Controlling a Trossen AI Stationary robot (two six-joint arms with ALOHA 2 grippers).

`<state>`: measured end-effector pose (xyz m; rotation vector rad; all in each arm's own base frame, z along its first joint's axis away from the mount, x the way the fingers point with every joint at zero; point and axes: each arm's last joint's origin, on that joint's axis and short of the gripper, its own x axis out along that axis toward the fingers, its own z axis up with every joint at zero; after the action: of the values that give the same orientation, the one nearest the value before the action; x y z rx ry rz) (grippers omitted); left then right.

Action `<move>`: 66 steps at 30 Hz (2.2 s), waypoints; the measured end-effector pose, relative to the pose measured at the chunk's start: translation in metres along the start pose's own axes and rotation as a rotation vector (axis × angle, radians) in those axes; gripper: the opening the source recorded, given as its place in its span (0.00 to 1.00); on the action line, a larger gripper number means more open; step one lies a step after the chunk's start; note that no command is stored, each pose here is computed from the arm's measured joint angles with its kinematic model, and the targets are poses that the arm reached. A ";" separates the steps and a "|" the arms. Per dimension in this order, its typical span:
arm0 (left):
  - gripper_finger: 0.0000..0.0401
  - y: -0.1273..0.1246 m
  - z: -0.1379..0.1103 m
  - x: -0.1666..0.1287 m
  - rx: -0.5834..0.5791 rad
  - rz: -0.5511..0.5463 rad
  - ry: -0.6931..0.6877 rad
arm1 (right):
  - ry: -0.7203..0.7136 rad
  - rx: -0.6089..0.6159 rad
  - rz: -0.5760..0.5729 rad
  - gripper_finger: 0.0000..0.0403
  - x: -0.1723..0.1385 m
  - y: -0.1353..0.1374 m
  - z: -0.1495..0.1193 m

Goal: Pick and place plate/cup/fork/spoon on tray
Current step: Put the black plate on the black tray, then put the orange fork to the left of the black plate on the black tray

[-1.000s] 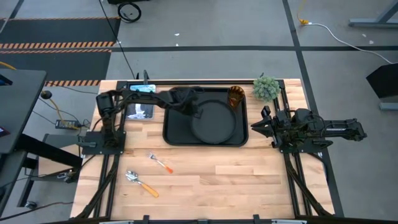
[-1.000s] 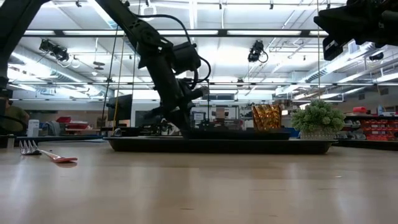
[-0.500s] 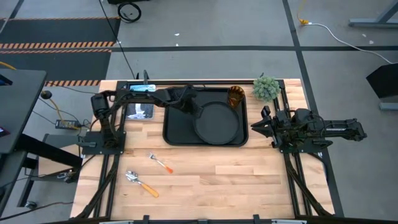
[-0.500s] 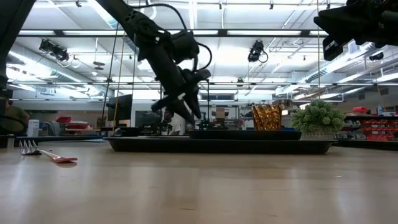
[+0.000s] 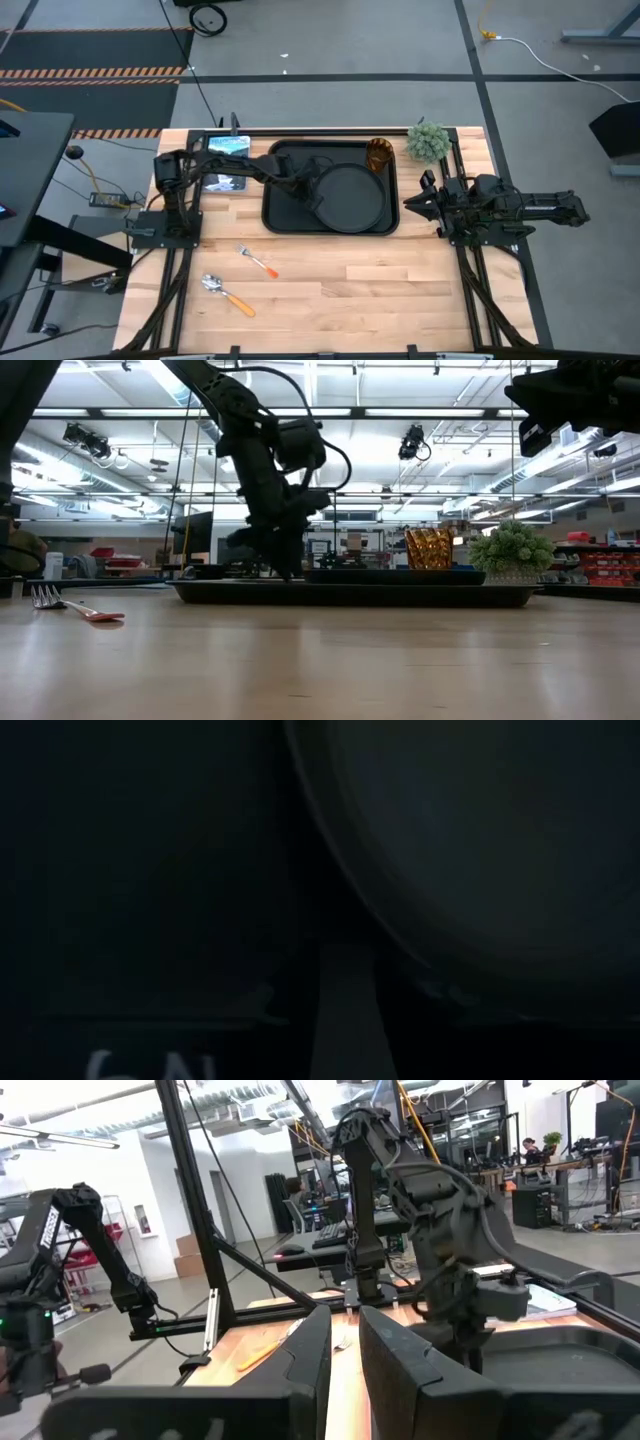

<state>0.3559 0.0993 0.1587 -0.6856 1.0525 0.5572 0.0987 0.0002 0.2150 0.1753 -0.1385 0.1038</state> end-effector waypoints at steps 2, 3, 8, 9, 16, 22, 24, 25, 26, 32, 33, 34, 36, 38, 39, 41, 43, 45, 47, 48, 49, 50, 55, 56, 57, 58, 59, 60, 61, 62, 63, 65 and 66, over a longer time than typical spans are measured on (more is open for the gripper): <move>0.26 -0.003 0.000 0.005 0.006 -0.011 -0.013 | 0.000 0.000 0.000 0.16 0.000 0.000 0.000; 0.26 -0.005 0.001 0.005 0.009 -0.025 -0.027 | 0.000 0.000 0.000 0.16 0.000 0.000 0.000; 0.26 -0.009 -0.003 0.000 0.014 -0.058 0.006 | 0.000 0.001 0.000 0.16 0.000 0.000 0.000; 0.26 -0.008 -0.005 -0.003 0.006 -0.065 0.040 | 0.001 0.001 0.000 0.16 0.000 0.000 0.000; 0.26 -0.030 -0.046 -0.029 -0.005 -0.046 0.277 | 0.001 -0.004 0.000 0.16 0.000 0.000 0.000; 0.26 -0.064 -0.079 -0.041 -0.012 -0.092 0.326 | 0.002 -0.004 0.010 0.16 0.000 0.000 0.000; 0.26 -0.071 -0.088 -0.042 -0.016 -0.090 0.338 | -0.003 -0.007 0.021 0.16 0.000 0.001 0.001; 0.25 -0.075 -0.091 -0.043 -0.025 -0.094 0.339 | -0.002 -0.011 0.028 0.16 0.000 0.001 0.001; 0.25 -0.078 -0.094 -0.043 -0.040 -0.091 0.337 | -0.002 -0.015 0.033 0.16 0.000 0.001 0.001; 0.21 -0.095 -0.117 -0.052 -0.185 0.015 0.192 | -0.006 -0.038 0.056 0.16 0.000 0.002 0.001; 0.20 -0.097 -0.122 -0.052 -0.208 0.045 0.162 | -0.009 -0.044 0.058 0.16 0.000 0.002 0.001; 0.19 -0.100 -0.127 -0.054 -0.233 0.064 0.129 | -0.012 -0.054 0.059 0.16 0.000 0.002 0.002; 0.18 -0.105 -0.135 -0.056 -0.283 0.086 0.050 | -0.013 -0.077 0.064 0.16 0.000 0.003 0.002; 0.18 -0.110 -0.145 -0.059 -0.326 0.111 -0.037 | -0.029 -0.095 0.073 0.16 0.000 0.004 0.003; 0.18 -0.113 -0.149 -0.060 -0.352 0.115 -0.077 | -0.036 -0.103 0.077 0.16 0.000 0.004 0.004; 0.19 -0.117 -0.159 -0.063 -0.409 0.116 -0.141 | -0.047 -0.114 0.087 0.16 0.000 0.005 0.005; 0.21 -0.119 -0.169 -0.066 -0.477 0.127 -0.180 | -0.050 -0.125 0.094 0.16 0.000 0.006 0.005; 0.24 -0.120 -0.180 -0.069 -0.539 0.142 -0.202 | -0.053 -0.141 0.099 0.16 0.000 0.006 0.005; 0.26 -0.121 -0.191 -0.072 -0.597 0.152 -0.207 | -0.050 -0.161 0.100 0.16 0.000 0.007 0.005; 0.27 -0.121 -0.197 -0.074 -0.628 0.162 -0.208 | -0.048 -0.169 0.099 0.16 0.000 0.007 0.004; 0.28 -0.121 -0.202 -0.075 -0.659 0.172 -0.209 | -0.047 -0.176 0.098 0.16 0.000 0.006 0.004; 0.28 -0.120 -0.207 -0.077 -0.692 0.182 -0.210 | -0.046 -0.181 0.098 0.16 0.000 0.006 0.004; 0.28 -0.115 -0.227 -0.084 -0.826 0.256 -0.208 | -0.029 -0.182 0.108 0.16 0.000 0.006 0.003; 0.28 -0.114 -0.228 -0.085 -0.838 0.275 -0.195 | -0.024 -0.181 0.115 0.16 0.000 0.007 0.002; 0.28 -0.113 -0.228 -0.085 -0.844 0.291 -0.182 | -0.021 -0.177 0.126 0.16 0.000 0.007 0.002; 0.28 -0.112 -0.227 -0.084 -0.853 0.297 -0.179 | -0.019 -0.170 0.141 0.16 0.000 0.007 0.002; 0.28 -0.112 -0.224 -0.084 -0.864 0.295 -0.181 | -0.018 -0.165 0.158 0.16 0.000 0.008 0.002; 0.28 -0.112 -0.221 -0.082 -0.875 0.291 -0.188 | -0.015 -0.164 0.176 0.16 0.000 0.008 0.002; 0.28 -0.112 -0.217 -0.081 -0.884 0.285 -0.195 | -0.012 -0.164 0.190 0.16 0.000 0.009 0.001; 0.28 -0.111 -0.213 -0.080 -0.888 0.280 -0.196 | -0.008 -0.163 0.202 0.16 0.000 0.009 0.001; 0.27 -0.111 -0.211 -0.079 -0.888 0.277 -0.193 | -0.005 -0.161 0.209 0.16 0.000 0.009 0.001; 0.27 -0.111 -0.208 -0.078 -0.871 0.286 -0.155 | 0.001 -0.156 0.216 0.16 0.000 0.009 0.000; 0.27 -0.111 -0.209 -0.078 -0.845 0.298 -0.126 | 0.002 -0.155 0.222 0.16 0.000 0.009 0.000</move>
<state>0.2802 -0.1361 0.1879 -1.2141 0.7789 1.3211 0.0972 0.0094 0.2168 0.0049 -0.1628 0.3136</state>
